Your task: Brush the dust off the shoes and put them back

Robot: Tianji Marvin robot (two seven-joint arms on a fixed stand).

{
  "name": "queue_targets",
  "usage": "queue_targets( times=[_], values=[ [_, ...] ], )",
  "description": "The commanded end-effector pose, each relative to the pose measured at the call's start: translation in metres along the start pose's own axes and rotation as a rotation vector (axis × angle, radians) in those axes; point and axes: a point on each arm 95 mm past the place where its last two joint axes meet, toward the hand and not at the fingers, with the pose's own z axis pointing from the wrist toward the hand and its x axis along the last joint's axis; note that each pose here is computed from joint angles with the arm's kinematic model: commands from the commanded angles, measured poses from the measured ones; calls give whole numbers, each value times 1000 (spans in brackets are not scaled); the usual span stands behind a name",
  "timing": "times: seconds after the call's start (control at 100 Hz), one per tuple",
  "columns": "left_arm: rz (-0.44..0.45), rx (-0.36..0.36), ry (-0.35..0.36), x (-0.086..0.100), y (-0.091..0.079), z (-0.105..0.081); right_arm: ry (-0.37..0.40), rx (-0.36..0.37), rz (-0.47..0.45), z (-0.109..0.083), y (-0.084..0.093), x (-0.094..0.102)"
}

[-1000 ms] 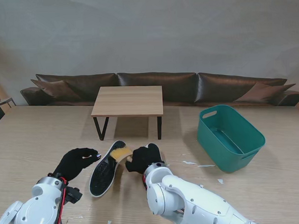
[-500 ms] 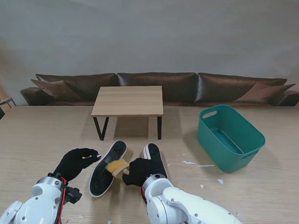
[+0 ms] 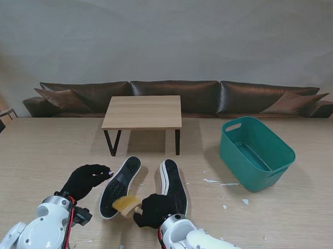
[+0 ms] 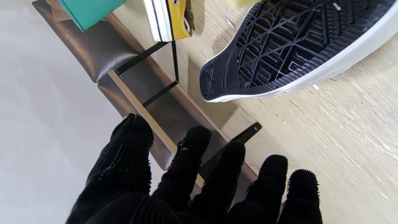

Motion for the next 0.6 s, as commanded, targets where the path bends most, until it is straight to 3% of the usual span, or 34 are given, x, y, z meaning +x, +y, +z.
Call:
queue_targets(
  times=[0.0,0.33,0.59],
  values=[
    [-6,-21,4,0,3,-1,19,24,8,-8,-7,5],
    [-1,-11,6,0,3,-6,57,28,42,-28,-11,4],
    [6,-8,4,1,3,-8,53,-43,89,-32,18,9]
  ],
)
